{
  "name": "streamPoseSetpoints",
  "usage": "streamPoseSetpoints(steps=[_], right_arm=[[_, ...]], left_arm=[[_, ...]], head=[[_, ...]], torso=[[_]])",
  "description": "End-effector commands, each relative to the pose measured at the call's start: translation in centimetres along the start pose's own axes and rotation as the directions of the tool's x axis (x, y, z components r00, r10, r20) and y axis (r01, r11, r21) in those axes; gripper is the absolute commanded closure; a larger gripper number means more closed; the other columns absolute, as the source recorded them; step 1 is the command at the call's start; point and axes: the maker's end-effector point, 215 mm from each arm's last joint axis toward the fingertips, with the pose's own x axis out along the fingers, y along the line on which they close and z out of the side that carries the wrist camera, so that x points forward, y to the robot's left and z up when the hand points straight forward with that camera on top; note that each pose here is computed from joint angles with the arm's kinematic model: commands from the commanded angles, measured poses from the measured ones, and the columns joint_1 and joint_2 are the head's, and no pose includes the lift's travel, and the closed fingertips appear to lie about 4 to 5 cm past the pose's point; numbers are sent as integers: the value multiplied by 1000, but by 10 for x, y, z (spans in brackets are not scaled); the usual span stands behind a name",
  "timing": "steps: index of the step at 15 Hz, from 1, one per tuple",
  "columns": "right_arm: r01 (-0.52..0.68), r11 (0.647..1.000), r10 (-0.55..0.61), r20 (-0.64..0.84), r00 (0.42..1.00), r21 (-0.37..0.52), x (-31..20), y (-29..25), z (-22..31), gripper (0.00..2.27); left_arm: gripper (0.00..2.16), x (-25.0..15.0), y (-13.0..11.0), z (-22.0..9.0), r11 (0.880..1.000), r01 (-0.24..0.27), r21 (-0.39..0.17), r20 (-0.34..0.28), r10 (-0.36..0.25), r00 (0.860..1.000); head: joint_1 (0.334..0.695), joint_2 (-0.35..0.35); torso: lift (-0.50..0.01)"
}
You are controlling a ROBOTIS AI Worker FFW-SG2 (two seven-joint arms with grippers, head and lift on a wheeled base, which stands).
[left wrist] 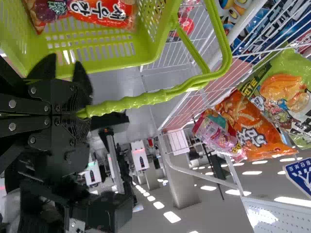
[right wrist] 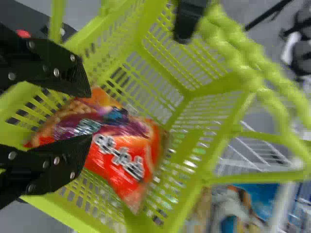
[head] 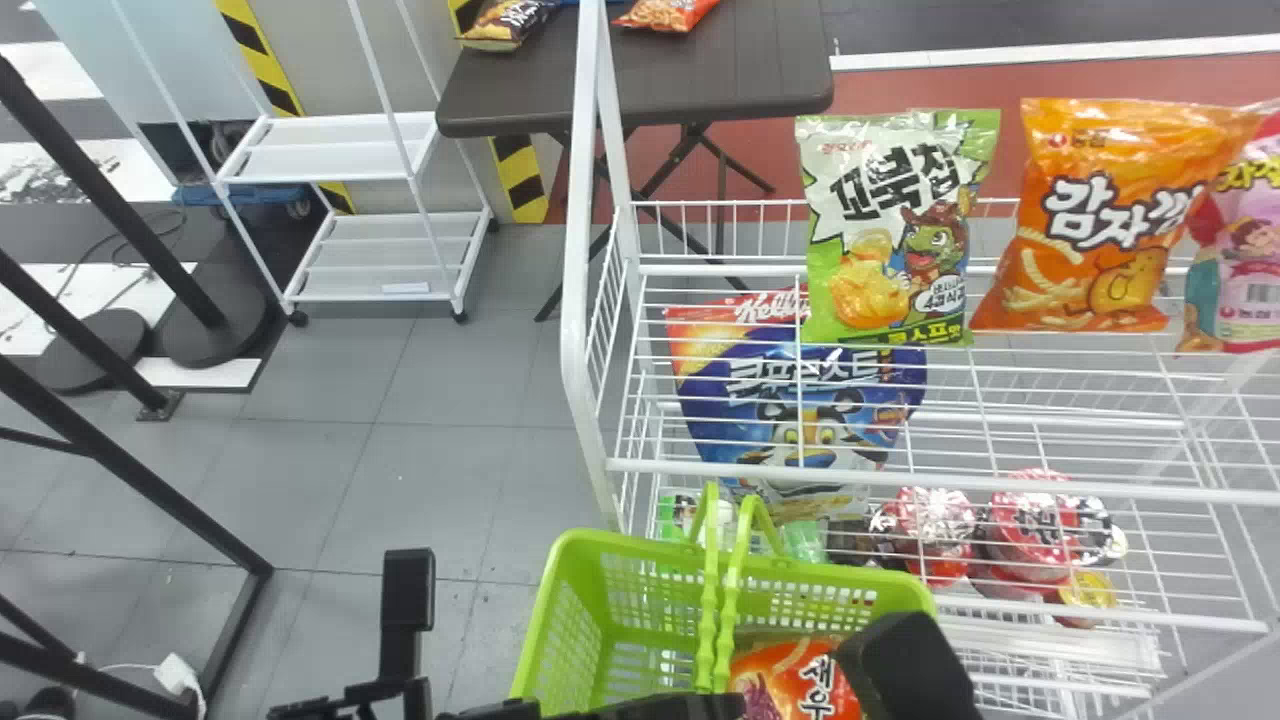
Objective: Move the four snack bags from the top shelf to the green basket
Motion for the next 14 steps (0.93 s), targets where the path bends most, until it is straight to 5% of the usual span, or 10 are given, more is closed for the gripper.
streamPoseSetpoints(steps=[1, 5, 10, 14], right_arm=[[67, 997, -60, 212, 975, -25, -9, -23, 59, 49], [298, 954, -252, 585, 771, 18, -37, -84, 172, 49], [420, 898, -406, 608, 682, 129, -8, -172, 239, 56], [477, 862, -481, 567, 668, 169, 23, -233, 269, 63]], left_arm=[[1808, 0, -3, -2, 1000, 8, -8, -5, -8, 1000], [1808, -2, -8, -4, 1000, 11, -3, -8, -11, 1000], [1808, -3, -9, -6, 1000, 11, -5, -13, -11, 1000], [1808, 3, -11, -8, 1000, 14, -1, -27, -14, 1000]], head=[[695, 121], [695, 88], [695, 37], [695, -15]], torso=[[0], [0], [0], [0]])
